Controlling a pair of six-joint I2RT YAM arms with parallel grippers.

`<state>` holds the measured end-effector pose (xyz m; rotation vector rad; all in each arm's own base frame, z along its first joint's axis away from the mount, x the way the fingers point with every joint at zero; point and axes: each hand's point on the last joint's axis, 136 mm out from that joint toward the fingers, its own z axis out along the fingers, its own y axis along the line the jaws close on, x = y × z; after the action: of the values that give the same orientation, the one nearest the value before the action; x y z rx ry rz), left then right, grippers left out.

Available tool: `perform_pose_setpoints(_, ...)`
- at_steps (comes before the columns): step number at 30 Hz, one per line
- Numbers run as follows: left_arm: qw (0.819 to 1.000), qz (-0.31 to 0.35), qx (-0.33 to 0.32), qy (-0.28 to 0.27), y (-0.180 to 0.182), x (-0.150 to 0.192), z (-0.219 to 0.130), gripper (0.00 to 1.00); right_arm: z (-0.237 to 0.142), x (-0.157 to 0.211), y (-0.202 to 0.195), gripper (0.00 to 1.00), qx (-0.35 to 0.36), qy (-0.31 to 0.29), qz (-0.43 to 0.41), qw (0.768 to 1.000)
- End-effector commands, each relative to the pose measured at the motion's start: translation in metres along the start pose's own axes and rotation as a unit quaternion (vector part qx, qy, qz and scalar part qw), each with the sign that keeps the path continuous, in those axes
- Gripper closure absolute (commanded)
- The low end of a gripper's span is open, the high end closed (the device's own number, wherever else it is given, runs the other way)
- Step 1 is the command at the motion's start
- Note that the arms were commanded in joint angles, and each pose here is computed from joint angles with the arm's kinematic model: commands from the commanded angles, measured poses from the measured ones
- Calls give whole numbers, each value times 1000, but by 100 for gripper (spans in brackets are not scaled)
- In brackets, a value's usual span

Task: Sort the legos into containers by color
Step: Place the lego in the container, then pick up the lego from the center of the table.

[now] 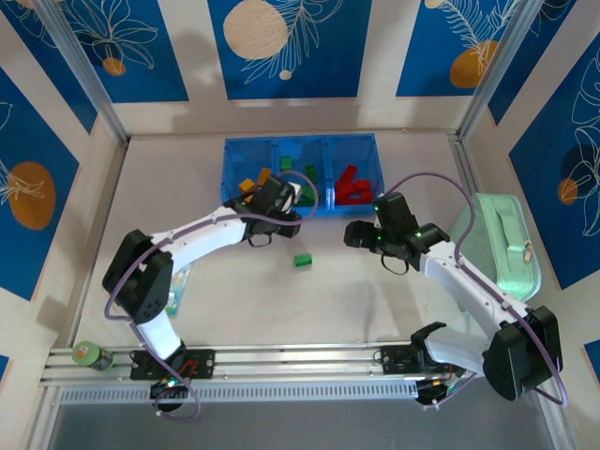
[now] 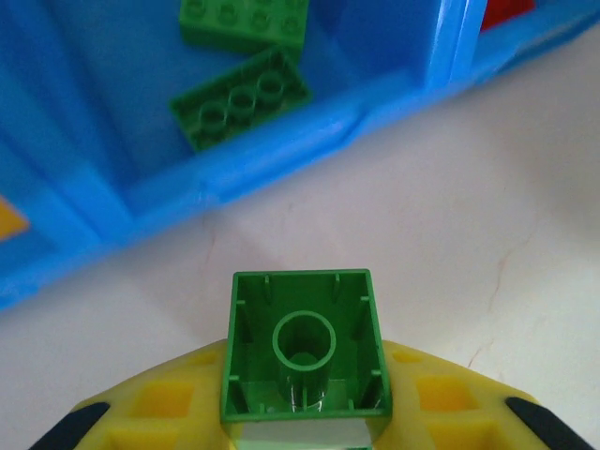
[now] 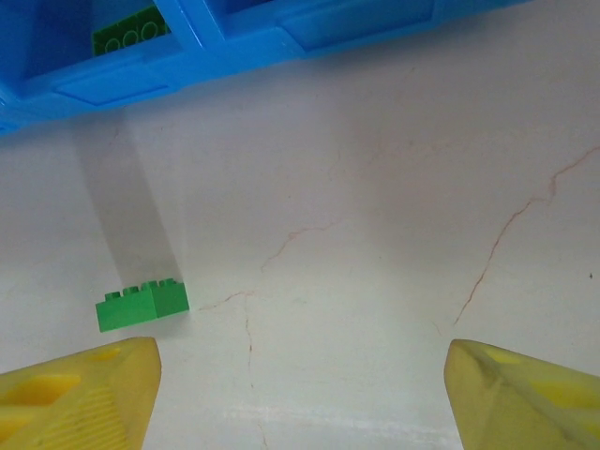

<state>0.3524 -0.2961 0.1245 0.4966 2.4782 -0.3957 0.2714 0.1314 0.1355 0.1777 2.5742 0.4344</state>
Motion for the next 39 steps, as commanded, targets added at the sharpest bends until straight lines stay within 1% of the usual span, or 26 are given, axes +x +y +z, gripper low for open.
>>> perform_pose_setpoints(1, 1000, 6, -15, 17, 11, -14, 12, 70, -5, 8, -1, 20, -10, 5, 10, 1000)
perform_pose_setpoints(4, 1000, 10, -25, 13, 17, -35, 20, 69, -7, 11, -4, 20, -7, 8, 10, 1000)
perform_pose_setpoints(8, 999, 6, -36, 13, 29, -54, 27, 69, -11, 12, -6, 20, -5, 6, 10, 1000)
perform_pose_setpoints(10, 999, 7, -42, 10, 35, -63, 30, 67, -13, 13, -6, 20, -7, 4, 11, 1000)
perform_pose_setpoints(11, 999, 6, -45, 9, 38, -67, 30, 63, -13, 13, -6, 20, -9, 4, 11, 1000)
perform_pose_setpoints(12, 999, 7, -48, 10, 40, -70, 30, 50, -14, 13, -5, 20, -11, 5, 11, 1000)
perform_pose_setpoints(13, 998, 10, -53, 12, 41, -75, 25, 32, -14, 13, -4, 20, -12, 6, 9, 1000)
perform_pose_setpoints(14, 998, 14, -57, 10, 40, -78, 20, 26, -14, 14, -4, 20, -11, 7, 6, 1000)
perform_pose_setpoints(16, 998, 22, -60, -13, 37, -88, 5, 21, -14, 14, -3, 20, -7, 7, 0, 1000)
perform_pose_setpoints(20, 998, 21, -46, -40, 32, -93, -21, 20, -12, 14, 2, 20, -14, 9, -7, 1000)
perform_pose_setpoints(28, 997, 11, -11, -79, 25, -73, -59, 21, 1, 23, 23, 20, -12, 33, -57, 998)
perform_pose_setpoints(32, 996, -1, -4, -89, 26, -56, -73, 22, 9, 28, 41, 20, -9, 45, -92, 995)
perform_pose_setpoints(39, 995, -19, -24, -90, 44, -12, -87, 23, 33, 40, 75, 18, 8, 84, -159, 984)
